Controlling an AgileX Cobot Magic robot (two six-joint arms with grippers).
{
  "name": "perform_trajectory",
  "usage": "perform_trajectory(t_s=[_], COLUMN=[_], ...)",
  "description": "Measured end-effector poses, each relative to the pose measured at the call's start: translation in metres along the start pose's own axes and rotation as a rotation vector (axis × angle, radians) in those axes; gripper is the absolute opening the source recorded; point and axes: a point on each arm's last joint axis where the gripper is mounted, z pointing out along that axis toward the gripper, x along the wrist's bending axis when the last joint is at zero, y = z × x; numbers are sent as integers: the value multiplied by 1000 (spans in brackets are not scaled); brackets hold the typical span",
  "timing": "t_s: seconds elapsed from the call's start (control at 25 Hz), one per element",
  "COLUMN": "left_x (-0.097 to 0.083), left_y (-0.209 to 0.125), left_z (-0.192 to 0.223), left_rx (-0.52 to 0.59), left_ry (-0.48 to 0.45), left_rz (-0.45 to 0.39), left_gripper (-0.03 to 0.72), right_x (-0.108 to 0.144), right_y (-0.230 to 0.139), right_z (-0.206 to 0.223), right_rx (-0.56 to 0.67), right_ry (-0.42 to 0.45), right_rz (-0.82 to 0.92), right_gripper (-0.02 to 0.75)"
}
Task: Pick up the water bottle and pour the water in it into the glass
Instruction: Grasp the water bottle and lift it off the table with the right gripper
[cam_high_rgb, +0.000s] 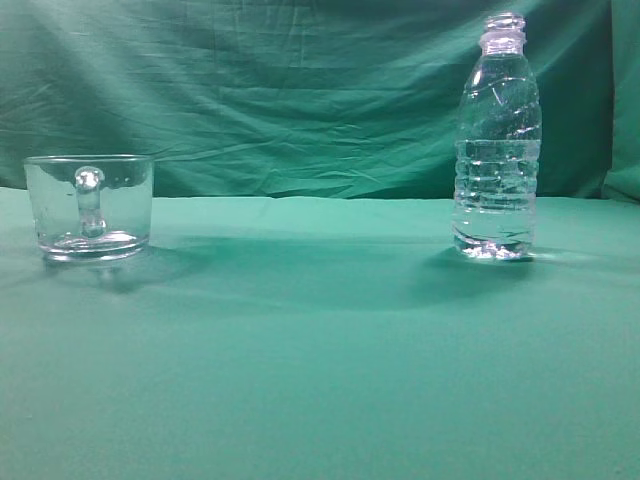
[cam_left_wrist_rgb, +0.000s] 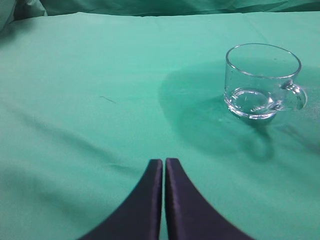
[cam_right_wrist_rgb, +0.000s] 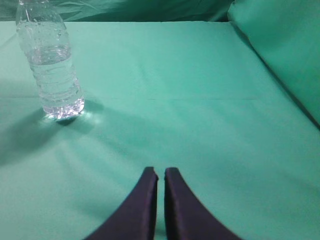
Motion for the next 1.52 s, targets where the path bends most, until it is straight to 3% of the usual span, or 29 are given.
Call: perform_trajectory(t_s=[1.08, 1.2, 1.44, 1.52], left_x=[0, 0, 0, 0], left_y=[0, 0, 0, 0], left_z=[0, 0, 0, 0], left_rx=[0, 0, 0, 0], left_ry=[0, 0, 0, 0], left_rz=[0, 0, 0, 0], left_gripper=[0, 0, 0, 0], right_x=[-1, -1, -1, -1], right_y=[1, 11, 44, 47], right_z=[0, -1, -11, -13], right_rx=[-15, -125, -506, -544], right_ry=[-17, -16, 30, 48], right_rz=[-47, -19, 158, 207], right_gripper=[46, 46, 46, 46])
